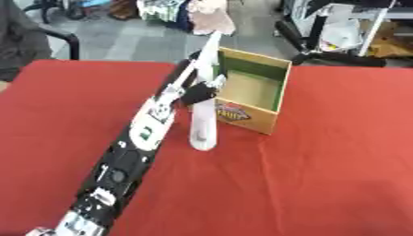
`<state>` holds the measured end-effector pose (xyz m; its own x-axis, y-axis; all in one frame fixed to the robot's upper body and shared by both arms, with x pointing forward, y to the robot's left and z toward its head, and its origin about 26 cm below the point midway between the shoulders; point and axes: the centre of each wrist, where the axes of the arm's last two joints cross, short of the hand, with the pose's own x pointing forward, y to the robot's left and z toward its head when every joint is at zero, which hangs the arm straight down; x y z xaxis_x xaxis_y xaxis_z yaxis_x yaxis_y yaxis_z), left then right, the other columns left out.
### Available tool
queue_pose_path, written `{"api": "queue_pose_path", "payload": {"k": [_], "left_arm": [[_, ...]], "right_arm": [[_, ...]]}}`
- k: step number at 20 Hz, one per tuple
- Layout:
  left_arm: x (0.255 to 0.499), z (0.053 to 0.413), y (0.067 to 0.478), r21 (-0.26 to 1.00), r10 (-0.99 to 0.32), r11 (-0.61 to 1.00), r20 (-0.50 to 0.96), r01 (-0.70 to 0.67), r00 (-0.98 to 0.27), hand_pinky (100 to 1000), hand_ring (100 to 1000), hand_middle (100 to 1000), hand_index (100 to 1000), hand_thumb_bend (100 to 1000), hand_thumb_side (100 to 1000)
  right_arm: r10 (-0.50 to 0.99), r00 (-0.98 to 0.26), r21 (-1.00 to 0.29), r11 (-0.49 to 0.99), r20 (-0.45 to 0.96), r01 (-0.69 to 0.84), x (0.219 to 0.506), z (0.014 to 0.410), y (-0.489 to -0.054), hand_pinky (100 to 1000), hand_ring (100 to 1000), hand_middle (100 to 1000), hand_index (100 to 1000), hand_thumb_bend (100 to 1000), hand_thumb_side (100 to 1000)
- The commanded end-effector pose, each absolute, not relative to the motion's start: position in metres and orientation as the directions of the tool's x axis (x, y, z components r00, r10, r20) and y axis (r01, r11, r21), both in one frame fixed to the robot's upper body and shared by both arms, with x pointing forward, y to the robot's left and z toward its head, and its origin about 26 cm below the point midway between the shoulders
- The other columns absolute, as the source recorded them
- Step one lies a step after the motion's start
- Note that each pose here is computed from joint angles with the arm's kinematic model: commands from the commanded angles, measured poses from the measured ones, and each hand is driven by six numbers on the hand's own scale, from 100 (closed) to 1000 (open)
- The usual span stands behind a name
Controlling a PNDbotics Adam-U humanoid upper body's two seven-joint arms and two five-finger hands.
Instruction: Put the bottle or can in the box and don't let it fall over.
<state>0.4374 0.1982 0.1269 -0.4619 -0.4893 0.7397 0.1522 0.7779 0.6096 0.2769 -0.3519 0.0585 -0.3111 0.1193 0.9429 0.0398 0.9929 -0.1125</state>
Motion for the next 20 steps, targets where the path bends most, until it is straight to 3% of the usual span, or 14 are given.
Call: {"api": "queue_pose_path", "payload": {"k": [1, 6, 12, 16, 20], "left_arm": [[0.4428, 0.1437, 0.202, 0.606, -0.488, 0.787, 0.729, 0.12, -0.48, 556, 1000, 838, 864, 100, 508], [0.4465, 0.1471, 0.2038, 0.6, -0.487, 0.792, 0.731, 0.112, -0.477, 556, 1000, 848, 869, 100, 531], [0.4487, 0.1527, 0.2031, 0.599, -0.477, 0.793, 0.724, 0.112, -0.498, 550, 1000, 824, 852, 100, 491], [0.4496, 0.153, 0.2039, 0.598, -0.475, 0.794, 0.724, 0.111, -0.501, 531, 1000, 783, 818, 100, 467], [0.4506, 0.1535, 0.2045, 0.594, -0.472, 0.797, 0.726, 0.111, -0.5, 506, 1000, 742, 784, 100, 500]], "right_arm": [[0.13, -0.34, -0.126, 0.991, 0.932, 0.033, 0.2792, 0.068, -0.3521, 823, 1000, 1000, 964, 100, 635], [0.127, -0.34, -0.125, 0.992, 0.932, 0.028, 0.2797, 0.0683, -0.3511, 824, 1000, 1000, 964, 100, 636], [0.122, -0.342, -0.121, 0.992, 0.932, 0.024, 0.2804, 0.0689, -0.3498, 823, 1000, 1000, 964, 100, 637], [0.119, -0.343, -0.119, 0.993, 0.932, 0.021, 0.2809, 0.0692, -0.3491, 823, 1000, 1000, 963, 100, 638], [0.118, -0.343, -0.118, 0.993, 0.932, 0.021, 0.2808, 0.0693, -0.3491, 822, 1000, 1000, 963, 100, 637]]}}
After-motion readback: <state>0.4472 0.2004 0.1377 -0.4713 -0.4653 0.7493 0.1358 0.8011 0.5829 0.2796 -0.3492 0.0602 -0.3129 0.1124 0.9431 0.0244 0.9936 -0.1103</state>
